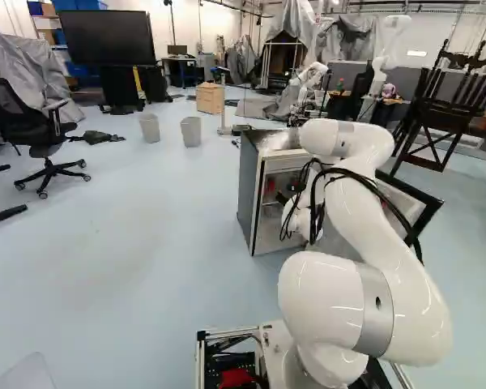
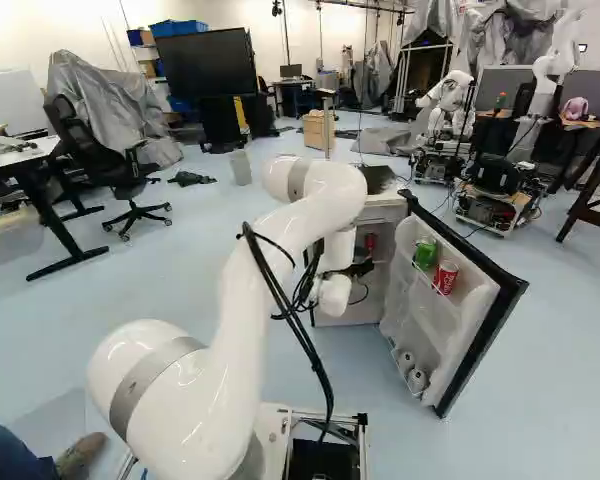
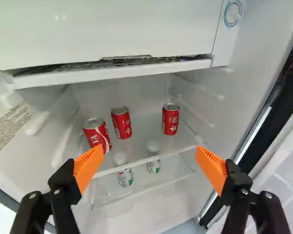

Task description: Grab a drink from the fridge

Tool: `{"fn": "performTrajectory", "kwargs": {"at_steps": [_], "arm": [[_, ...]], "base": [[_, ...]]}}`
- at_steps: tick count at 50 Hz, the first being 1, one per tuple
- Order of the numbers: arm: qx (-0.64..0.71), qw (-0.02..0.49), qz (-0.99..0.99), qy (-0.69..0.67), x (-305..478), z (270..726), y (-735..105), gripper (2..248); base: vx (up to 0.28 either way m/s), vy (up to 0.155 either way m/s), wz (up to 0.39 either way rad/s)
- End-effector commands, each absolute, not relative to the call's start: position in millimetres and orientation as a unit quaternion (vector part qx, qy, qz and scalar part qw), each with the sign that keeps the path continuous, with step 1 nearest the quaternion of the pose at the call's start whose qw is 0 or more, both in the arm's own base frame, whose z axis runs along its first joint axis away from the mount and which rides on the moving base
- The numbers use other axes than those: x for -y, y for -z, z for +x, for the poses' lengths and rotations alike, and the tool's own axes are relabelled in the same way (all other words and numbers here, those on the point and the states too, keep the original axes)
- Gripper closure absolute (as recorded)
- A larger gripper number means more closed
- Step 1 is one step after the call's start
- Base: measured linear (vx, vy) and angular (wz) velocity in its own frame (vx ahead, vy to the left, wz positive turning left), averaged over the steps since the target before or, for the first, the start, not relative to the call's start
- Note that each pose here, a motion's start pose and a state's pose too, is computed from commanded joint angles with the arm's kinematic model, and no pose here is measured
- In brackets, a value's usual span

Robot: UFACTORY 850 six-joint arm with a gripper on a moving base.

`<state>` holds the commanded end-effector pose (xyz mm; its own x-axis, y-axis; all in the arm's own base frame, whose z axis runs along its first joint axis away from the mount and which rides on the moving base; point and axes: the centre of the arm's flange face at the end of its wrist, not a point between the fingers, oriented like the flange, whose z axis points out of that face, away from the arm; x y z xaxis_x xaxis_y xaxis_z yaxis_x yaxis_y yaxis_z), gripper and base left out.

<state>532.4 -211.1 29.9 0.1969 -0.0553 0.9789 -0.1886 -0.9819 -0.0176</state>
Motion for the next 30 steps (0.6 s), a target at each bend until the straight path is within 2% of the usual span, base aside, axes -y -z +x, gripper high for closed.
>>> {"fn": "performTrajectory", "kwargs": {"at_steps": [30], "arm": [[0.078,0.064,0.758,-0.644,234,564,-7,3]], "base": [[0.000,0.000,0.000]]}}
